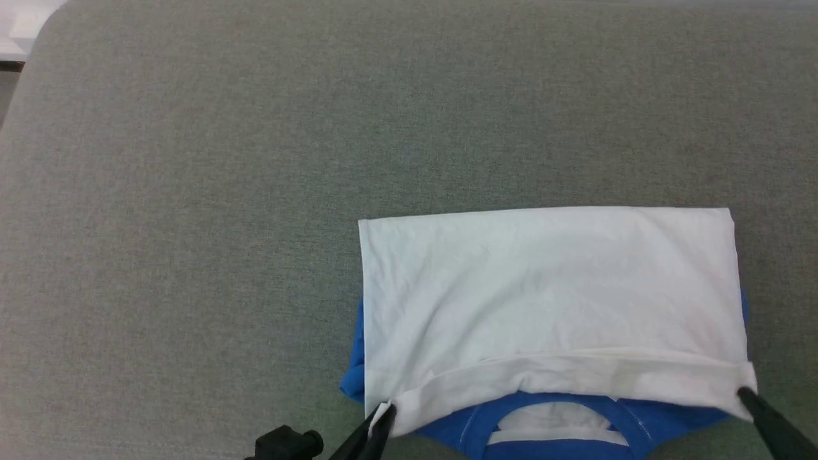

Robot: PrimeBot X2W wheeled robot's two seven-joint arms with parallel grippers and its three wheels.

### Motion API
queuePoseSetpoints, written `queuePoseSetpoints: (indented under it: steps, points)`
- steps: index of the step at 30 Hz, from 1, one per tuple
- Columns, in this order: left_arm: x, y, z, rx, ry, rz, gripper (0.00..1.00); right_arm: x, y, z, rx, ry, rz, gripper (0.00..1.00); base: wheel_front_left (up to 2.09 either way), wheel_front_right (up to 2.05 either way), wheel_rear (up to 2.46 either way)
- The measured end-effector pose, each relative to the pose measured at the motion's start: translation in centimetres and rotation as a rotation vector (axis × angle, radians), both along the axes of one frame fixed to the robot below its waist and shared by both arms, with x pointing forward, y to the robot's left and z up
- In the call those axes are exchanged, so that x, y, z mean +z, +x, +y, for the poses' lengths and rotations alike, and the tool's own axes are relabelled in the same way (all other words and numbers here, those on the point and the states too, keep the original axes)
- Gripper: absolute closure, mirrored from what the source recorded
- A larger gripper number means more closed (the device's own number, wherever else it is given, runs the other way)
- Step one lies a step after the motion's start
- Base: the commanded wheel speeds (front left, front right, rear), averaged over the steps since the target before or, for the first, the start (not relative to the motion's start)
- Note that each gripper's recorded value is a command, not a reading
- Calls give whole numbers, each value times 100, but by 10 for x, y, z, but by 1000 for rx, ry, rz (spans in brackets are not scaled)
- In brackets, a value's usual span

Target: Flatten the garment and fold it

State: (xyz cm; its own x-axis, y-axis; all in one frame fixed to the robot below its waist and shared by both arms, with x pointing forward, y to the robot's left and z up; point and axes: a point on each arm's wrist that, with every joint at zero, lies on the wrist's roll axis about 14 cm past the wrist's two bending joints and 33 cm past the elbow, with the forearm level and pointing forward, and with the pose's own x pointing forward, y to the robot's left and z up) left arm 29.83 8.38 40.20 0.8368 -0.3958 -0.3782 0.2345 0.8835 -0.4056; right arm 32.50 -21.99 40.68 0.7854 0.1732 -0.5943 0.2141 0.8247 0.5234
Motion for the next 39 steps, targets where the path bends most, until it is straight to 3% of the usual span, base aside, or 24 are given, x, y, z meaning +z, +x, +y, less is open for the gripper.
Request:
queuePoseSetpoints:
  steps: [1,3,4,5,6,7,15,20,28,34,39]
  points:
    - [-1,0,1,1,0,3,82,-2,-3,1,11,1,16,91,0,0,0]
    - [-3,-3,2,-4,6,11,65,-7,-11,4,36,6,51,71,0,0,0]
    - [-3,-5,2,-5,1,16,59,-8,-15,4,45,8,67,56,0,0,0]
    - [-4,-7,2,-4,-4,22,54,-10,-19,4,50,9,79,34,0,0,0]
    - [-4,-9,2,-2,-8,28,31,-11,-22,3,54,9,93,6,0,0,0]
    - [-4,-10,2,2,-13,30,0,-12,-25,3,58,6,104,0,0,0,0]
    - [22,2,11,69,-58,-77,0,-3,-23,1,63,7,74,0,0,0,0]
    - [66,25,35,184,-81,-250,0,19,-9,-11,30,-13,-22,0,0,0,0]
    - [136,47,70,349,7,-519,0,57,28,-28,-5,-112,-193,0,0,0,0]
    - [147,54,79,400,111,-589,0,42,46,-25,73,-226,-147,0,0,0,0]
    - [139,54,77,422,133,-566,0,11,53,-9,157,-239,-63,0,0,0,0]
